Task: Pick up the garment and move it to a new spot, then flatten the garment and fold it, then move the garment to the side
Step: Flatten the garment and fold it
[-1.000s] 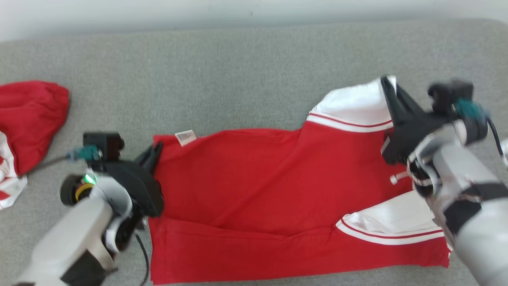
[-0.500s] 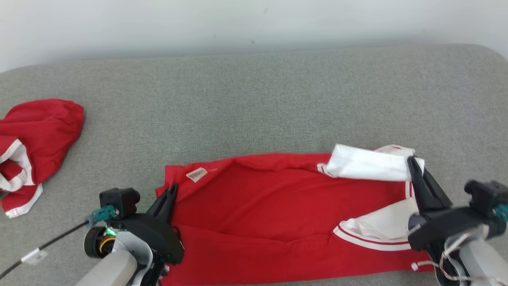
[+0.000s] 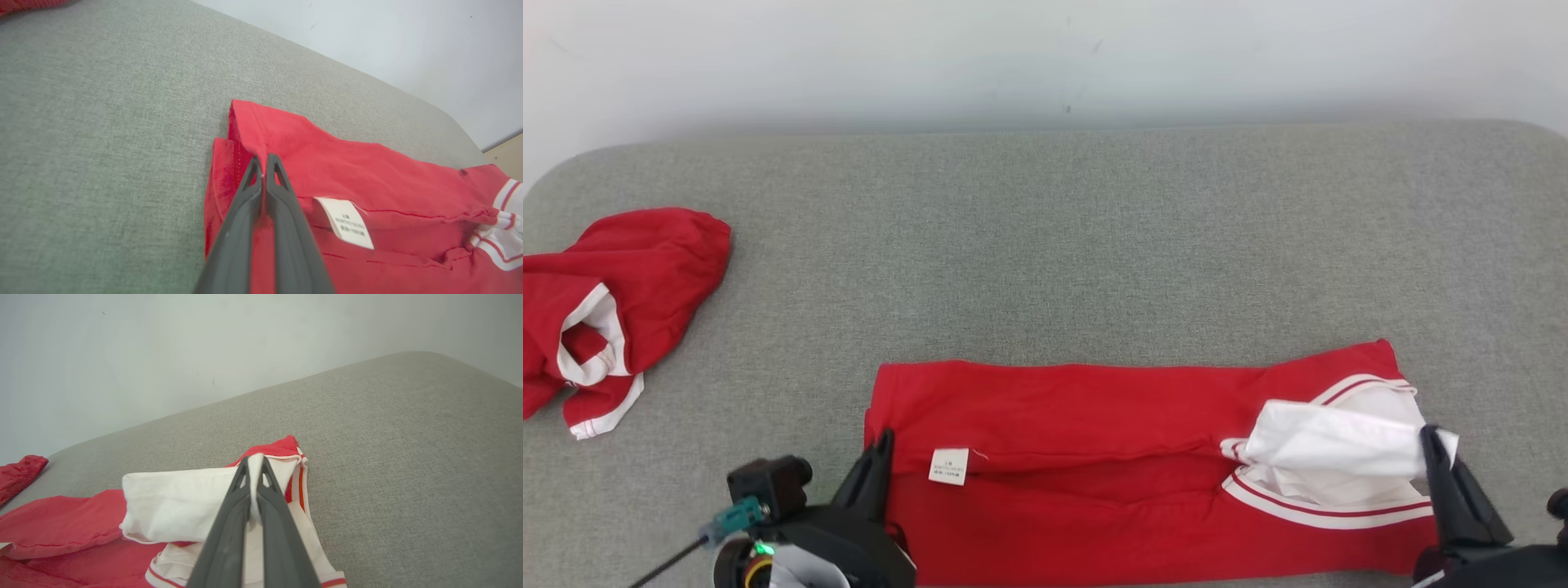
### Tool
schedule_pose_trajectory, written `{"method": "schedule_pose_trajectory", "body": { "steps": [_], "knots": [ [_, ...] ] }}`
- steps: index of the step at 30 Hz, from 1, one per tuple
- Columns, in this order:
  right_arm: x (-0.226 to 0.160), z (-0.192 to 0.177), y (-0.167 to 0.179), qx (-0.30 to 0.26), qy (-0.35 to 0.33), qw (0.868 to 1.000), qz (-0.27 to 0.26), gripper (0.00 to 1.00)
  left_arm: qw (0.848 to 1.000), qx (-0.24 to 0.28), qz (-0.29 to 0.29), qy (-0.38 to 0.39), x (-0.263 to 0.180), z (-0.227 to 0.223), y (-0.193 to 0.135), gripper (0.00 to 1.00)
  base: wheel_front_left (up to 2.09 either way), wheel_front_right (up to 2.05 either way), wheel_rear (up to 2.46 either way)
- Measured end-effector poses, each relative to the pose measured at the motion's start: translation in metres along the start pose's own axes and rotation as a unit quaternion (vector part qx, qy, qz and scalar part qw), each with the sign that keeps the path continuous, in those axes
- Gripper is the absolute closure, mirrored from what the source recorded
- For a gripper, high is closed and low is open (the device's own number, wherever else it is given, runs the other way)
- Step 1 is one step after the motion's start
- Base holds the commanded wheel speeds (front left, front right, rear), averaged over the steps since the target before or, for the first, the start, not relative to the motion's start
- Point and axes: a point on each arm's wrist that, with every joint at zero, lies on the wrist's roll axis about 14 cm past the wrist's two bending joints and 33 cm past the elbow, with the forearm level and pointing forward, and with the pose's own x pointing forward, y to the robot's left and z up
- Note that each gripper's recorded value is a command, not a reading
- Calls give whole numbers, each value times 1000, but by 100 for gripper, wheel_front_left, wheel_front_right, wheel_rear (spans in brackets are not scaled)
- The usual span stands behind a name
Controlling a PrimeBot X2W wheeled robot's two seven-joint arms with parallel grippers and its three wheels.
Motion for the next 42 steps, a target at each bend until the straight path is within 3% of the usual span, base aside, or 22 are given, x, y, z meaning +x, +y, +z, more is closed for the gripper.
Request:
{"method": "schedule_pose_trajectory", "body": {
  "steps": [4, 5, 6, 7, 8, 12, 16, 25, 42],
  "knots": [
    [-6, -7, 2, 2, 14, 1000, -4, 100, 1000, -7, -2, 5, -7, -9, -4, 100, 0, 0, 0],
    [-8, -11, 0, -2, 25, 1000, -8, 35, 1000, -8, -2, 7, -9, -11, -5, 83, 0, 0, 0],
    [-9, -13, -1, -11, 30, 999, -8, 0, 1000, -7, -2, 7, -10, -13, -5, 62, 0, 0, 0],
    [-9, -12, 0, -11, 27, 1000, -9, 0, 1000, -2, -2, 7, -11, -14, -5, 22, 0, 0, 0],
    [-8, -11, 1, -9, 25, 1000, -9, 0, 1000, 4, -4, 5, -12, -13, -6, 0, 0, 0, 0],
    [-6, -7, 0, -13, 21, 1000, -9, 0, 999, 4, 1, -32, -13, 5, -6, 0, 0, 0, 0],
    [-1, 3, -4, -24, 12, 1000, -12, 0, 995, 44, 22, -85, -20, 32, 5, 0, 0, 0, 0],
    [16, -12, -21, -72, 83, 994, -27, 0, 974, 92, 89, -188, -54, 79, 33, 0, 0, 0, 0],
    [32, -82, -36, -92, 223, 970, -41, 0, 964, 122, 152, -179, -89, 62, 75, 0, 0, 0, 0]
  ]
}}
